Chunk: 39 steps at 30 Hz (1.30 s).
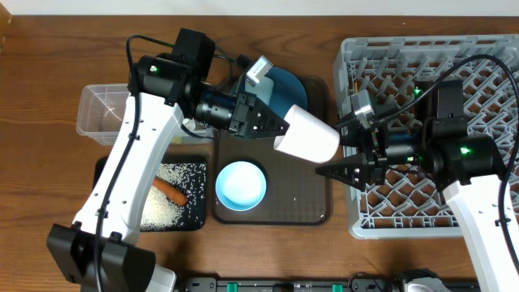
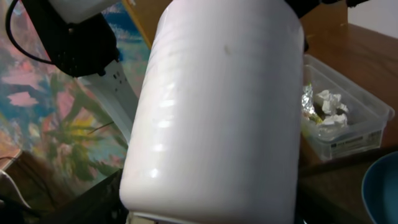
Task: Sort waste into correct bins and load items into the dishwasher rack
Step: 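Close the right gripper around the cup's base next to the left gripper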
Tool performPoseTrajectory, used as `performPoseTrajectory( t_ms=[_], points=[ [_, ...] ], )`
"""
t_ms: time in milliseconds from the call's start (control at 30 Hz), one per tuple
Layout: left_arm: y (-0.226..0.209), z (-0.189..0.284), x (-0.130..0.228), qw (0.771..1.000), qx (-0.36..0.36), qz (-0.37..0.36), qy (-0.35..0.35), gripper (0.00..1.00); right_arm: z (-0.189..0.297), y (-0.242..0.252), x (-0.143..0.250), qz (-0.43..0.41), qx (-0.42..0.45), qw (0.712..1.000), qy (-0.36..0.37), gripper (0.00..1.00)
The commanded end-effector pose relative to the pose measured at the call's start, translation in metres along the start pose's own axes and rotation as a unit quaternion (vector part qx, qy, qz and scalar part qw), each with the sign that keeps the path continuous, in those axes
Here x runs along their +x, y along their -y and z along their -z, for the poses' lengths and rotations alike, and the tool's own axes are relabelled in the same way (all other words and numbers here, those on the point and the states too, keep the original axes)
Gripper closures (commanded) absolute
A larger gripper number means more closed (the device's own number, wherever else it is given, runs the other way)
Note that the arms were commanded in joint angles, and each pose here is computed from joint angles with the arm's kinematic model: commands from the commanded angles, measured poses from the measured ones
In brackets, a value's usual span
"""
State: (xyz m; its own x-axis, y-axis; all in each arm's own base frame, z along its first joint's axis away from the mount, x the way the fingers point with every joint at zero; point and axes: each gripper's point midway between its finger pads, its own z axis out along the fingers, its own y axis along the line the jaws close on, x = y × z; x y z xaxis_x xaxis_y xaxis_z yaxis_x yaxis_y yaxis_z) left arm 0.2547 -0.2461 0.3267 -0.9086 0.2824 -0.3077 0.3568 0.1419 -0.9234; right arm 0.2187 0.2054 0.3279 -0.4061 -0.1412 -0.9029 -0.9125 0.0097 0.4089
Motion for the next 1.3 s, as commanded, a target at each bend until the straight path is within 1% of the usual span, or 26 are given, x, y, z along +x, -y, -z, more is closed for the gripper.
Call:
performPoseTrajectory(
  t_ms=[0,100,200,267,367,400,467,533,667,833,900,967,1033,1167,1267],
  points=[
    [-0.002,-0.003,0.001,1.000,-0.007,-0.014,-0.007,0.94,-0.004,-0.011,-0.005,0.015,-0.030,0.999,0.009,0.27],
    [-0.007,-0.008,0.005,0.999,-0.027,-0.016,-0.017,0.94,-0.003,-0.011,-0.006,0.020,-0.030,0.999,0.010,0.25],
    [-0.007,-0.014,0.008,0.999,-0.030,-0.019,-0.027,0.94,-0.004,-0.011,-0.006,0.021,-0.029,0.999,0.010,0.25],
    [-0.005,-0.018,0.011,0.999,-0.028,-0.021,-0.034,0.94,-0.004,-0.011,-0.006,0.021,-0.029,0.999,0.010,0.30],
    [-0.004,-0.022,0.012,0.999,-0.026,-0.023,-0.039,0.94,-0.004,-0.011,-0.006,0.021,-0.029,0.999,0.010,0.41],
    [-0.004,-0.022,0.013,0.999,-0.028,-0.023,-0.039,0.94,-0.004,-0.011,-0.006,0.021,-0.029,0.999,0.010,0.42],
    [-0.006,-0.021,0.013,0.998,-0.034,-0.023,-0.039,0.94,-0.004,-0.011,-0.006,0.021,-0.029,0.999,0.010,0.42],
    [-0.007,-0.021,0.012,0.998,-0.036,-0.023,-0.038,0.94,-0.004,-0.011,-0.006,0.021,-0.029,0.999,0.010,0.38],
    [-0.007,-0.021,0.012,0.998,-0.036,-0.023,-0.038,0.94,-0.004,-0.011,-0.006,0.023,-0.029,0.999,0.010,0.39],
    [-0.010,-0.020,0.014,0.998,-0.045,-0.019,-0.041,0.94,-0.003,-0.009,-0.008,0.030,-0.027,0.999,0.012,0.48],
    [-0.017,-0.019,0.017,0.997,-0.067,-0.011,-0.046,0.93,-0.003,-0.004,-0.010,0.019,-0.017,1.000,0.009,0.51],
    [-0.029,-0.017,0.022,0.993,-0.101,0.000,-0.055,0.92,-0.004,0.005,-0.011,-0.003,0.008,1.000,0.004,0.54],
    [-0.035,-0.015,0.025,0.991,-0.121,0.008,-0.060,0.92,-0.003,0.014,-0.012,-0.023,0.031,0.999,0.000,0.56],
    [-0.036,-0.015,0.026,0.990,-0.125,0.010,-0.062,0.83,-0.003,0.022,-0.013,-0.034,0.054,0.998,-0.002,0.58],
    [-0.036,-0.014,0.026,0.990,-0.125,0.009,-0.061,0.83,-0.002,0.023,-0.013,-0.035,0.056,0.998,-0.002,0.60]
  ],
)
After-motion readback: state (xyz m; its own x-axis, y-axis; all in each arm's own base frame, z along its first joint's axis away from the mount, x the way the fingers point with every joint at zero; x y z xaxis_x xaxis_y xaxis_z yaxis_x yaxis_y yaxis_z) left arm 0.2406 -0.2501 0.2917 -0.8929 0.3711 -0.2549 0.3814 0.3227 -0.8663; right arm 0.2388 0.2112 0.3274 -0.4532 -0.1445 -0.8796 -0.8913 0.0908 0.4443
